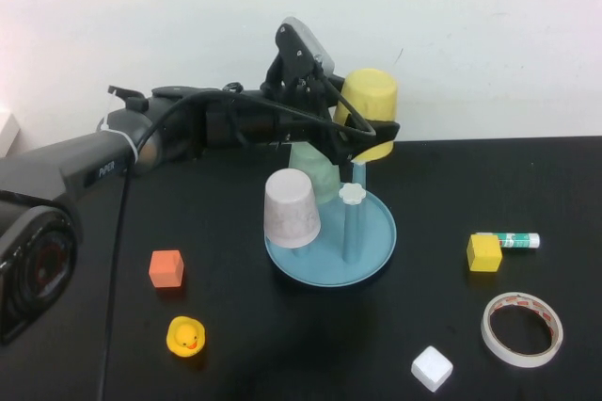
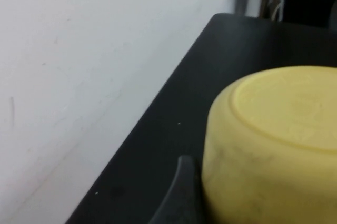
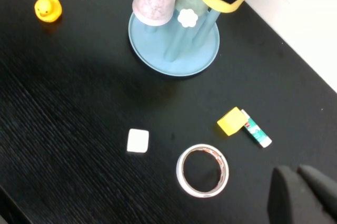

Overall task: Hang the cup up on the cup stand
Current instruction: Place the cup on the cup holder

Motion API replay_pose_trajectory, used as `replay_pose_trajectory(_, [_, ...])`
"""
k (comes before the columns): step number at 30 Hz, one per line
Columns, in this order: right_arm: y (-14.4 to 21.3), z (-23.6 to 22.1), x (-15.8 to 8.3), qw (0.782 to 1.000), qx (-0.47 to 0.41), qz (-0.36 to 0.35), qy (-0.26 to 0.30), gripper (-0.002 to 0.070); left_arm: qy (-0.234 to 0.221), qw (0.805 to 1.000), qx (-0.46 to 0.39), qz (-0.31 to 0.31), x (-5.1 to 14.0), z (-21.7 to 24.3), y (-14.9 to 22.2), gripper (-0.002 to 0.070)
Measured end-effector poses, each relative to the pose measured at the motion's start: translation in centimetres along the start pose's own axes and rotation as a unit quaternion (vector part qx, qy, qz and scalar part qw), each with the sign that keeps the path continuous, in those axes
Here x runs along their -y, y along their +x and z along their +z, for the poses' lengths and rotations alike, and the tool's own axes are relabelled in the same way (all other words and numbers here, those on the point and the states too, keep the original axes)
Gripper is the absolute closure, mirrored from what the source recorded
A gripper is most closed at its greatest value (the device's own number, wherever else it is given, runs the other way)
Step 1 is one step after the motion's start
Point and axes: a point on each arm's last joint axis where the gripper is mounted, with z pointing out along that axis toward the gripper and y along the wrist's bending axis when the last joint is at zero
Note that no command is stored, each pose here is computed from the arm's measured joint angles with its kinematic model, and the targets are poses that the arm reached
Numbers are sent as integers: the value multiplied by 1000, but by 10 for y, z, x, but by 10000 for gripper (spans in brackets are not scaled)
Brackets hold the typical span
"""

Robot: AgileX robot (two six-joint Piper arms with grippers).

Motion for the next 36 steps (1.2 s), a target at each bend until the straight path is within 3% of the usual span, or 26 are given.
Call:
replay_pose_trajectory(4, [0, 0, 0, 1000, 0, 6, 0, 676, 7, 1000, -1, -5, 0, 2, 6, 68])
replay_pose_trajectory(10, [0, 0, 0, 1000, 0, 7, 0, 676, 87, 996, 0, -28, 11, 0, 11, 68])
replay_pose_trajectory(14, [0, 0, 0, 1000, 0, 8, 0, 676, 111, 992, -43, -41, 15, -2, 18, 68])
replay_pose_trajectory(18, [0, 0, 0, 1000, 0, 7, 0, 676, 107, 992, -59, -43, 13, -1, 24, 68])
replay_pose_trajectory(25, [0, 0, 0, 1000, 0, 7, 0, 676, 53, 994, -50, -78, 1, 5, 38, 68])
replay_pose_trajectory(36, [0, 0, 0, 1000, 0, -3, 0, 676, 68, 992, -93, -46, 4, 5, 49, 66])
